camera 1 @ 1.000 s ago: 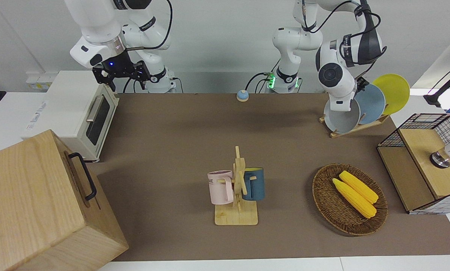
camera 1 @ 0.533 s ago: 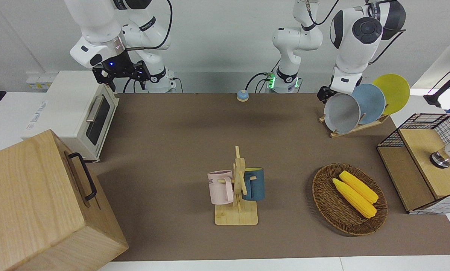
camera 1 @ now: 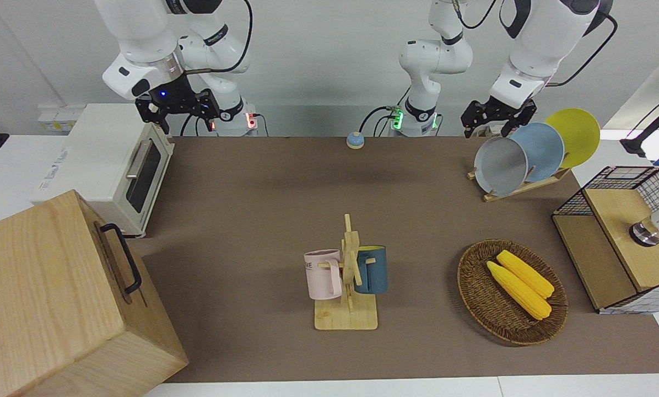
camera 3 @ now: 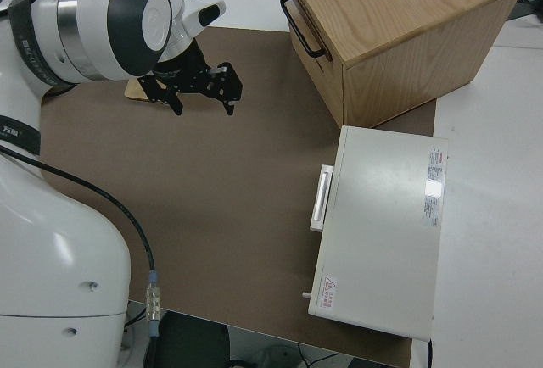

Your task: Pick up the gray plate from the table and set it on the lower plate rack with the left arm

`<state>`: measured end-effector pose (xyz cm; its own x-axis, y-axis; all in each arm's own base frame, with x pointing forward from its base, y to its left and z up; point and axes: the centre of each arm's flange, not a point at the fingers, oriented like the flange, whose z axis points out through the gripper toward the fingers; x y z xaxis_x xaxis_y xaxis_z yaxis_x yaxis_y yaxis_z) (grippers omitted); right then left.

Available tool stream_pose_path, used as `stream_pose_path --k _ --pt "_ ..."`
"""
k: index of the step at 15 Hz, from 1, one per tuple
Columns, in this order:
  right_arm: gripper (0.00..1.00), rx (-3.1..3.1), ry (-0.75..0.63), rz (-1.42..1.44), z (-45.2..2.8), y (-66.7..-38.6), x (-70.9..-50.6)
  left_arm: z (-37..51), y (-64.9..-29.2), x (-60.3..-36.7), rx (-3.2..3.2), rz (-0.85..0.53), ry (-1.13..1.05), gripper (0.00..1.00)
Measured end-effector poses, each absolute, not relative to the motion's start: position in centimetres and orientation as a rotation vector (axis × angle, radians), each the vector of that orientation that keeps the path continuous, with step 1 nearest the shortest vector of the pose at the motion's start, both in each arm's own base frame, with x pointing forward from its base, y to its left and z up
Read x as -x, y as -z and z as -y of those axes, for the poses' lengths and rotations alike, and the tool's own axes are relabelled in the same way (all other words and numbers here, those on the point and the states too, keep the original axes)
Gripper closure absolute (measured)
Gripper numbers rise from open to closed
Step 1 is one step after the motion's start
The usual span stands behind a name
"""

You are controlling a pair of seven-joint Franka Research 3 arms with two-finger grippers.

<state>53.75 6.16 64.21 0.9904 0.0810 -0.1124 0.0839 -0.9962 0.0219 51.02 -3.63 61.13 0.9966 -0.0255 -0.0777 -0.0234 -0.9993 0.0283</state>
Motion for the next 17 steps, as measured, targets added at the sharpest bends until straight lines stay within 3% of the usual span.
stream_pose_path --k 4,17 --pt "0.01 -3.108 0.174 -0.129 -6.2 -64.2 -53.7 3.0 -62.7 -51.1 -3.086 0.073 0.07 0.0" --pt "0.01 -3.108 0.174 -0.129 -6.2 -64.2 -53.7 2.8 -62.2 -52.1 -3.084 0.104 0.072 0.0"
